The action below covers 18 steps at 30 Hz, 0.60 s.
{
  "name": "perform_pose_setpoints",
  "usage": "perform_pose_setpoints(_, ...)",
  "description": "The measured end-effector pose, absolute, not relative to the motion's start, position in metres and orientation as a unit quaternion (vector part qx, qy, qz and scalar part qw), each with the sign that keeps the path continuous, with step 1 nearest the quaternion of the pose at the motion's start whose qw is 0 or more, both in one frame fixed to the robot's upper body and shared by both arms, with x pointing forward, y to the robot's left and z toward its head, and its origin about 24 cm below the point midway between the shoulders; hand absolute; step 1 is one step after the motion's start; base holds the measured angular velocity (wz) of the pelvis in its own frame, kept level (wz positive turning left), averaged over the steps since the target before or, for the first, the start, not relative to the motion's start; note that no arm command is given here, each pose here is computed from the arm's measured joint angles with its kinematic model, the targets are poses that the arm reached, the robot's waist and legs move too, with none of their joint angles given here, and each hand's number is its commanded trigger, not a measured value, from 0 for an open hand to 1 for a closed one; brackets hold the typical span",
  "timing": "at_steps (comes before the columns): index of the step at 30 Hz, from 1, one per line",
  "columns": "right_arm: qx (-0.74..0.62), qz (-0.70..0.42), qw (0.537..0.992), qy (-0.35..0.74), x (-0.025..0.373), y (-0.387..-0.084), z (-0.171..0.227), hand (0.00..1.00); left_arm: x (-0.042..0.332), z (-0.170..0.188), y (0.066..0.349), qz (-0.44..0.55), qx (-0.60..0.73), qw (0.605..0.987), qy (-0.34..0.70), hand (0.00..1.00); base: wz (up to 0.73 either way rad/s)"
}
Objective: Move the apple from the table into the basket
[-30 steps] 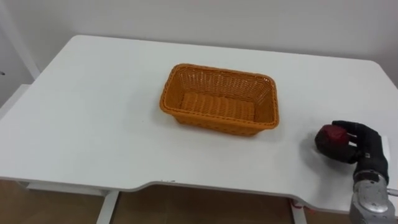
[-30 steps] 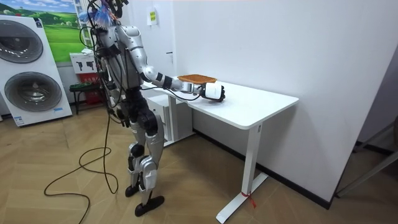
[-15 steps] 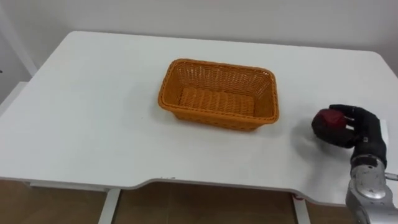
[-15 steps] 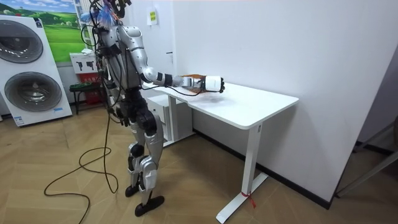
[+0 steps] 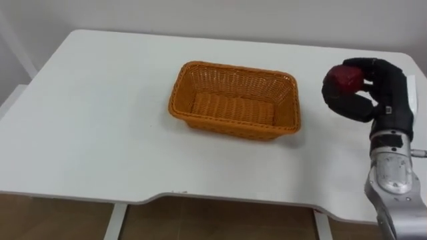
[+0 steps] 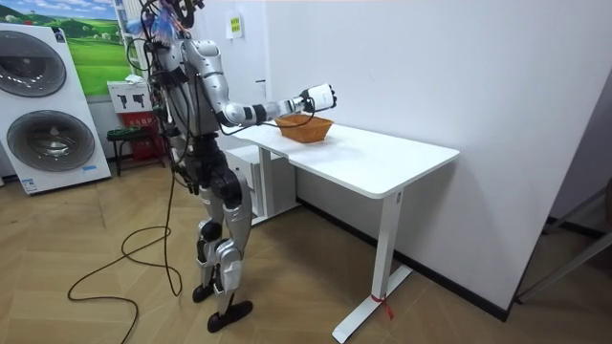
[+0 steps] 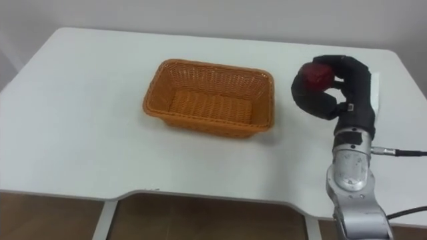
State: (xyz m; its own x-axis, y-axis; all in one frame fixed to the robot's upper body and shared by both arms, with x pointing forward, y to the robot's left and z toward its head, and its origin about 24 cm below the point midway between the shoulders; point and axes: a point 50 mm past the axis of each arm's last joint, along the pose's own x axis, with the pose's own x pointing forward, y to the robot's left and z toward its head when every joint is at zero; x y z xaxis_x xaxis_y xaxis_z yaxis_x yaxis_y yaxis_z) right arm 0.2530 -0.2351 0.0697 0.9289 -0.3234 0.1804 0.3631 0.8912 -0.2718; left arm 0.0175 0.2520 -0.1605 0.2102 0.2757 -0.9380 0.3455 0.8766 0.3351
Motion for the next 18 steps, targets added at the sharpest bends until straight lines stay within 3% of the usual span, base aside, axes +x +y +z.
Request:
perform_pose_setpoints(14, -0.186, -0.09, 0.974, -0.09, 0.255, -0.201, 0.075, 1.0, 0.031, -0.16, 0.247, -0.036, 0.262, 0.749, 0.607, 0.0, 0.04)
perform_pose_setpoints(15, -0.186, -0.084, 0.975, -0.089, 0.255, -0.199, 0.074, 0.88, 0.031, -0.159, 0.247, -0.035, 0.262, 0.75, 0.606, 0.0, 0.0)
perform_pose_setpoints(16, -0.186, -0.078, 0.975, -0.088, 0.255, -0.197, 0.073, 0.23, 0.032, -0.159, 0.247, -0.036, 0.262, 0.75, 0.606, 0.0, 0.0)
perform_pose_setpoints(17, -0.186, -0.076, 0.976, -0.087, 0.255, -0.197, 0.073, 0.0, 0.032, -0.159, 0.247, -0.036, 0.262, 0.751, 0.605, 0.0, 0.0)
perform_pose_setpoints(18, -0.186, -0.076, 0.976, -0.087, 0.255, -0.197, 0.073, 0.0, 0.033, -0.159, 0.247, -0.036, 0.263, 0.753, 0.602, 0.0, 0.0)
